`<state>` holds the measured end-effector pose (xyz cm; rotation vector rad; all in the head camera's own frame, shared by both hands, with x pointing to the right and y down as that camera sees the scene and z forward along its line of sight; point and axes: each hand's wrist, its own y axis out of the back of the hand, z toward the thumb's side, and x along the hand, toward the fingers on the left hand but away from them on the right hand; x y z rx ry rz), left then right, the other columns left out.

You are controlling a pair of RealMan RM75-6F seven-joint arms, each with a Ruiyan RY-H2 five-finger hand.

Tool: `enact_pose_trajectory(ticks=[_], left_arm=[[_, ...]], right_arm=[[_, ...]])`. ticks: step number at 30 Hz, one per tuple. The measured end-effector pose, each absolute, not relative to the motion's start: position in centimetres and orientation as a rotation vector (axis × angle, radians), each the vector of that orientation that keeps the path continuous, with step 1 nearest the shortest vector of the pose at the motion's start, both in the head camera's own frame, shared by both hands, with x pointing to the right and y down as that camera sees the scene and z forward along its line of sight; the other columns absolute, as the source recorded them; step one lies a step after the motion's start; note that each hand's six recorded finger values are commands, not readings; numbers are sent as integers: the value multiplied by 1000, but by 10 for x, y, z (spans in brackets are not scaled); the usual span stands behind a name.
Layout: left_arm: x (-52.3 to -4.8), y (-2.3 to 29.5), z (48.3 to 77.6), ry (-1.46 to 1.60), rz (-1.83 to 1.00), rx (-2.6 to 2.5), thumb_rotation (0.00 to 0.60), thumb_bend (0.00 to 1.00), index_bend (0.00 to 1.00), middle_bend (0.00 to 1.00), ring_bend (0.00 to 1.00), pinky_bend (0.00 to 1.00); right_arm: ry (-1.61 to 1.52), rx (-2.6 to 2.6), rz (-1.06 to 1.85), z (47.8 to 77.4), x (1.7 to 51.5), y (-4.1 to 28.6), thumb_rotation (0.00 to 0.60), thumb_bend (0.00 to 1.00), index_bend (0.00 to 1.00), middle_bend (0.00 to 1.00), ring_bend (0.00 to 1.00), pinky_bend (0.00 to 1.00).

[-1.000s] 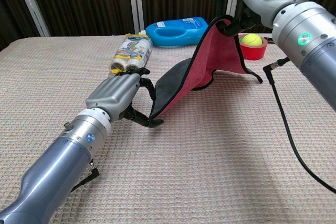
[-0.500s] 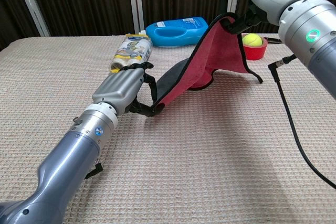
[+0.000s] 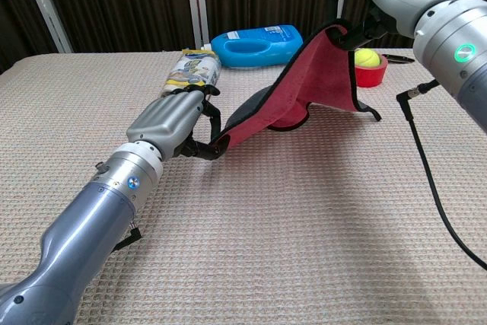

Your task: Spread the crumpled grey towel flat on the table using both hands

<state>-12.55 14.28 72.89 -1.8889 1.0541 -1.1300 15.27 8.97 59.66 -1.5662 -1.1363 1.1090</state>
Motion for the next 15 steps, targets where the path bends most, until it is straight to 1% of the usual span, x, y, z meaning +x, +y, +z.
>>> enact_pose_trajectory(ticks=[7,15], left_arm=[[-130,138,722,1035,-1111,-1864,600,464,637,82,0,18],[-138,131,712,1031,-1090,-1838,600,466,638,83,0,18]], right_arm=[[-1135,-1569,1114,597,156,91,600,612,647,253,118,86],[-1133,-1573,1119,595,160,93,600,612,647,258,118,85]])
